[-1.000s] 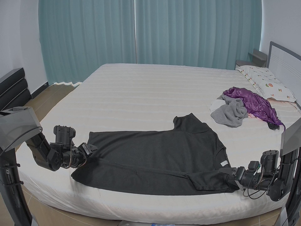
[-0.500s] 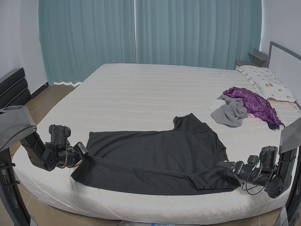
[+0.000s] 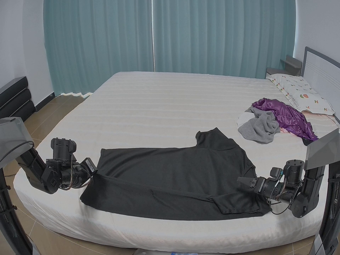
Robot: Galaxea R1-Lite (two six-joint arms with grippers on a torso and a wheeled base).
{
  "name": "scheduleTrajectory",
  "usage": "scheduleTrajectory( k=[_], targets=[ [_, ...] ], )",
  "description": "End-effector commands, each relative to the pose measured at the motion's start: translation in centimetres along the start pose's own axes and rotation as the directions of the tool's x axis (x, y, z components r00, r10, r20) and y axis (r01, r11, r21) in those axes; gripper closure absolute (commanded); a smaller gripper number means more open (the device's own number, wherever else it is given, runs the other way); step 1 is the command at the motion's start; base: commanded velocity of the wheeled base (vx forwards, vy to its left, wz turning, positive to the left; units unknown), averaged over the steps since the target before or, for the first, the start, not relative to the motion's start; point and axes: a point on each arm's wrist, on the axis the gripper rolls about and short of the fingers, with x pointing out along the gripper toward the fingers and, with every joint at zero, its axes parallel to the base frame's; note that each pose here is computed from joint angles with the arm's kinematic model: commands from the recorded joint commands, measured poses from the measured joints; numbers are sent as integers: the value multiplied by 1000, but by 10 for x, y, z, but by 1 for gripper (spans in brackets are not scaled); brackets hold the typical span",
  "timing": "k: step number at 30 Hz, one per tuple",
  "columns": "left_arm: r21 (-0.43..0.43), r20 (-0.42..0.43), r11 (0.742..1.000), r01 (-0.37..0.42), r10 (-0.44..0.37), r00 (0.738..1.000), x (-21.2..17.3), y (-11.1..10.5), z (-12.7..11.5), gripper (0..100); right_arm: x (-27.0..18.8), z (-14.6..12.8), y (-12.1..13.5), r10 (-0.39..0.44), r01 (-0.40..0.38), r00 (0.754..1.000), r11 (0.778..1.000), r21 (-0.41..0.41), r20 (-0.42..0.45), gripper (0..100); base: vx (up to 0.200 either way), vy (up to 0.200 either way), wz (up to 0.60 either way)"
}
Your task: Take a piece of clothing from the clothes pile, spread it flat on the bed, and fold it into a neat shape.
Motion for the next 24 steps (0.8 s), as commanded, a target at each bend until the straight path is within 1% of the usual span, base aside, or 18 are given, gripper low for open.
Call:
scheduleTrajectory(
  k=[1,2,8,11,17,21,22,24],
  targets=[
    [1,5,1000,6,-6,1000,-2,-2,1,100,6,-5,-8,-17,17,1000,1000,3,-18,0,0,0,0],
    [1,5,1000,6,-6,1000,-2,-2,1,100,5,-4,-9,-17,17,1000,1000,-14,-14,0,0,0,0],
    [1,5,1000,6,-6,1000,-2,-2,1,100,3,-4,-10,-22,22,1000,1000,-12,-17,0,0,0,0],
    [1,3,1000,6,-6,1000,-2,-1,1,100,0,3,-16,-34,34,999,999,-15,12,0,0,0,0],
    [1,4,1000,5,-5,1000,-2,-1,1,100,-4,-5,-20,-45,45,999,999,-1,-23,0,0,0,0],
    [1,4,1000,5,-5,1000,-2,-1,1,100,-5,-6,-20,-36,36,999,999,-1,-33,0,0,0,0],
    [1,5,1000,6,-6,1000,-3,-2,1,100,-5,-7,-20,-32,32,999,999,0,-39,100,0,0,0],
    [1,5,1000,6,-6,1000,-3,-2,1,100,-6,-8,-20,-34,34,998,999,-1,-44,100,0,0,0]
  ],
)
